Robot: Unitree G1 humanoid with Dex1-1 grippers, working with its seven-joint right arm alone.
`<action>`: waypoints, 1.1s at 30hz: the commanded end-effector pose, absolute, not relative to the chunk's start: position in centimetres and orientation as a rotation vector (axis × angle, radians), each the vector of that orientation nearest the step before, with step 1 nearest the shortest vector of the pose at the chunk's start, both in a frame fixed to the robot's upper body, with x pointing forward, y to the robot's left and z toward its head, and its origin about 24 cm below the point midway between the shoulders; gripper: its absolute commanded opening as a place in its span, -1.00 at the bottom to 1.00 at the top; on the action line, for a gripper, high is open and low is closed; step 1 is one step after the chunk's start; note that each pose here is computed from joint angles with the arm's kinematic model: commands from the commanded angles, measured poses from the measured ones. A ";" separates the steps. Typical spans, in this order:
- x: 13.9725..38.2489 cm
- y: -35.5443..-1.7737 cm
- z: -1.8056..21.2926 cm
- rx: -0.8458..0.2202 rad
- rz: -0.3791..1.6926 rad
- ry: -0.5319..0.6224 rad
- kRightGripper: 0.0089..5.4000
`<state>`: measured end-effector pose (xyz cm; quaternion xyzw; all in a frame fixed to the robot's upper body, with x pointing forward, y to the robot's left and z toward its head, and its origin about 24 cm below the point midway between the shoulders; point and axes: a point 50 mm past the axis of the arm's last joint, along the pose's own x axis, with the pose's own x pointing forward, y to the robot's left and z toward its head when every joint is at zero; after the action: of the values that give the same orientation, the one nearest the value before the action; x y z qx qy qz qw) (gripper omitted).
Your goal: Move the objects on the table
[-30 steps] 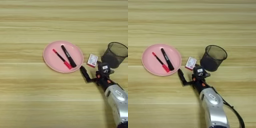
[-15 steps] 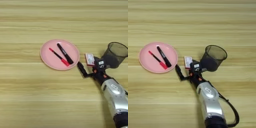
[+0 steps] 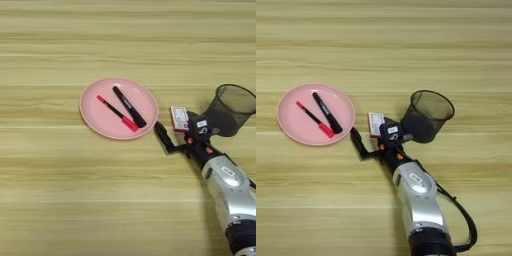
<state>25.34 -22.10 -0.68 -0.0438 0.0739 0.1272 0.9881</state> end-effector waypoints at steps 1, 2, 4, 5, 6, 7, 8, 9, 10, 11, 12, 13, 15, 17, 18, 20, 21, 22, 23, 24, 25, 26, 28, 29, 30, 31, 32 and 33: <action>24.9 -23.1 -1.2 -0.114 0.215 0.193 0.99; 24.9 -23.1 -1.2 -0.112 0.212 0.194 0.99; 24.8 -23.2 -1.3 -0.109 0.206 0.198 0.99; 24.8 -23.2 -1.3 -0.107 0.204 0.199 0.99; 24.7 -23.2 -1.4 -0.103 0.198 0.201 0.99; 24.7 -23.1 -1.4 -0.100 0.196 0.201 0.99; 24.7 -23.1 -1.4 -0.098 0.194 0.201 0.99; 24.7 -23.1 -1.4 -0.097 0.193 0.201 0.99; 24.7 -23.1 -1.4 -0.096 0.191 0.201 0.99; 24.7 -23.1 -1.4 -0.095 0.189 0.202 0.99; 24.7 -23.1 -1.4 -0.094 0.188 0.202 0.99; 24.7 -23.1 -1.4 -0.093 0.187 0.202 0.99; 24.7 -23.1 -1.4 -0.099 0.186 0.198 0.99; 24.7 -23.1 -1.4 -0.103 0.185 0.197 0.99; 24.7 -23.0 -1.4 -0.103 0.185 0.196 0.93; 24.7 -23.0 -1.4 -0.102 0.185 0.197 0.90; 24.7 -22.9 -1.5 -0.102 0.185 0.197 0.83; 24.7 -22.9 -1.5 -0.102 0.185 0.197 0.79; 24.7 -22.9 -1.5 -0.102 0.185 0.198 0.73; 24.7 -22.9 -1.5 -0.102 0.184 0.198 0.71; 24.7 -22.9 -1.5 -0.102 0.184 0.199 0.66; 24.7 -22.8 -1.5 -0.101 0.184 0.199 0.63; 24.7 -22.8 -1.5 -0.101 0.184 0.199 0.57; 24.7 -22.8 -1.5 -0.102 0.184 0.198 0.53; 24.7 -22.8 -1.5 -0.102 0.183 0.199 0.49; 24.6 -22.9 -1.5 -0.103 0.180 0.201 0.46; 24.6 -22.9 -1.5 -0.103 0.179 0.202 0.43; 24.6 -22.9 -1.5 -0.103 0.178 0.203 0.38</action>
<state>25.19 -22.38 -0.77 -0.0395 0.0722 0.0997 0.9916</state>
